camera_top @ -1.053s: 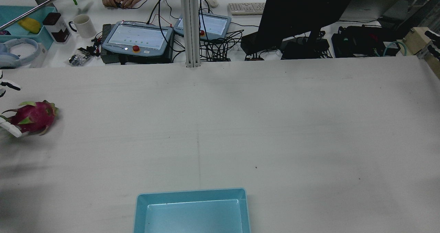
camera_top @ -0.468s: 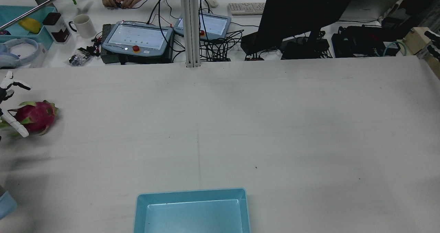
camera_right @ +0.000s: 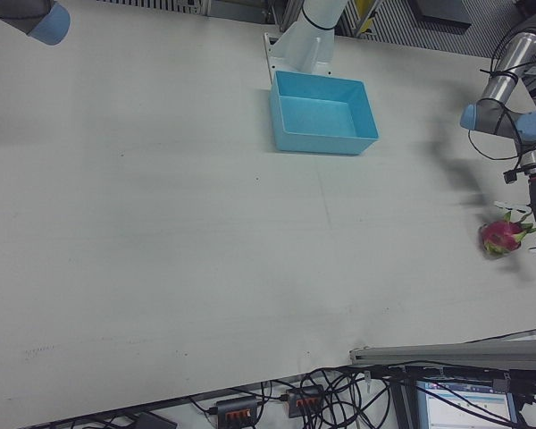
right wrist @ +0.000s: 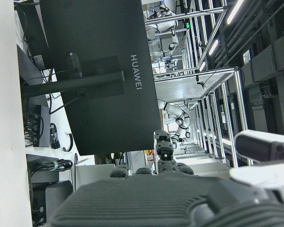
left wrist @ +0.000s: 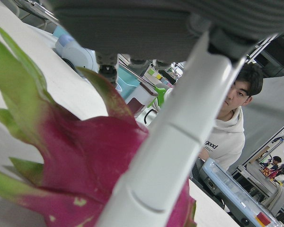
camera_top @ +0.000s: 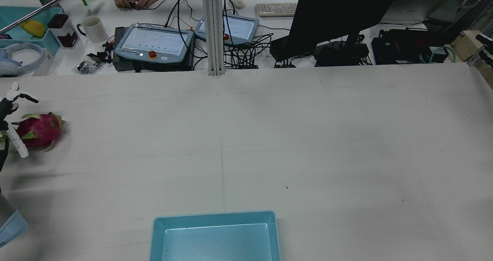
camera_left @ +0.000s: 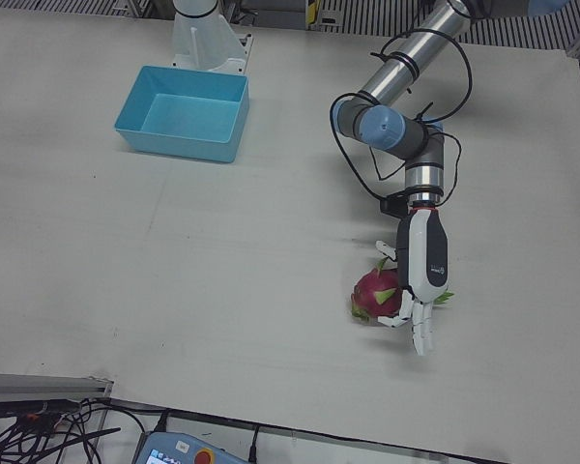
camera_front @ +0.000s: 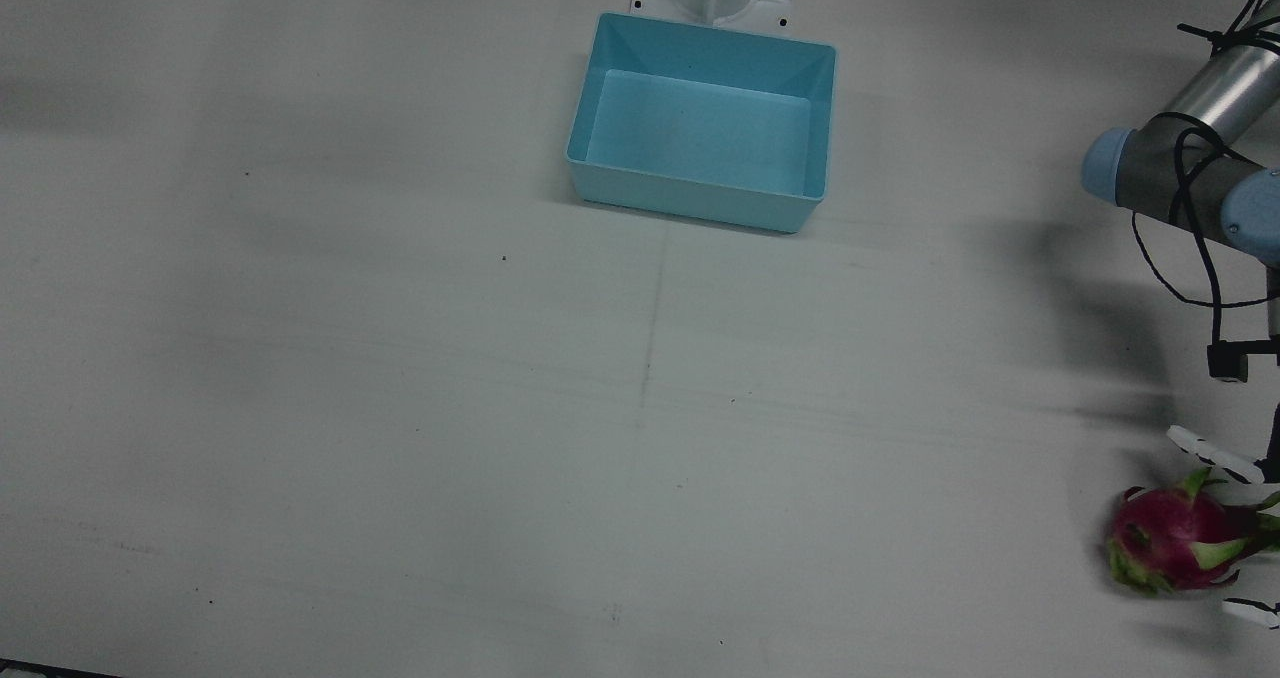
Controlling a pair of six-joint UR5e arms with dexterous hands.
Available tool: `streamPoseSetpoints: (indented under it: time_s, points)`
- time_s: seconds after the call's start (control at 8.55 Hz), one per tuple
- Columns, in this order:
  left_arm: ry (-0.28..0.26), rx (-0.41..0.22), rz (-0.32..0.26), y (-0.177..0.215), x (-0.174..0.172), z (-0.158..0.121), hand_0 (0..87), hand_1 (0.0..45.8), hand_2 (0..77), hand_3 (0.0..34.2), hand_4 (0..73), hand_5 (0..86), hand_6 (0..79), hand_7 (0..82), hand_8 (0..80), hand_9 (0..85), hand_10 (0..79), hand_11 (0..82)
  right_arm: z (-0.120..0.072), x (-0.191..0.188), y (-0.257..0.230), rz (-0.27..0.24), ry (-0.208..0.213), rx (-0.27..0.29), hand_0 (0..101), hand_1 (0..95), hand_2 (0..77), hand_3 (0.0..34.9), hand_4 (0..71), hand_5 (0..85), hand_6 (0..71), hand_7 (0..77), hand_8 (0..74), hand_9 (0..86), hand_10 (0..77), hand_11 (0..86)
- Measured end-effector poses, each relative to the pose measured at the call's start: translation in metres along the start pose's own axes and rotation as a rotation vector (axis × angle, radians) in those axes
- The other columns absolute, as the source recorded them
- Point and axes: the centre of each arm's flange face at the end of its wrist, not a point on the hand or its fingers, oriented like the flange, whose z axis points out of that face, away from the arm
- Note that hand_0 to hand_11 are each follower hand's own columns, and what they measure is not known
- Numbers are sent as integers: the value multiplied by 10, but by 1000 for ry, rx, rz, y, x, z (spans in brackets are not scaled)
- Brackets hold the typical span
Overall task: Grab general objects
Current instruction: 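Move the left hand down beside the pink dragon fruit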
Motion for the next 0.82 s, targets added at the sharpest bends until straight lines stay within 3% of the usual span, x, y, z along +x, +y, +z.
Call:
streamPoseSetpoints:
  time_s: [0.23,0.58,0.82]
  points:
    - [-8,9,18,0,0,-2,797,0,5,59,38,464,0,11,11,5,207,11,0,0,0,0,0,0,1,22,687,0,0,5,0,0,0,5,0,5]
    - [-37,10,53,6,-9,-6,782,0,5,9,104,464,0,5,11,5,207,11,0,0,0,0,-1,0,2,22,687,0,0,5,0,0,0,5,0,5]
    - [-44,12,61,7,-13,-7,780,0,5,2,109,464,0,38,11,5,207,5,0,0,0,0,-1,-1,1,27,687,0,0,5,0,0,0,5,0,5]
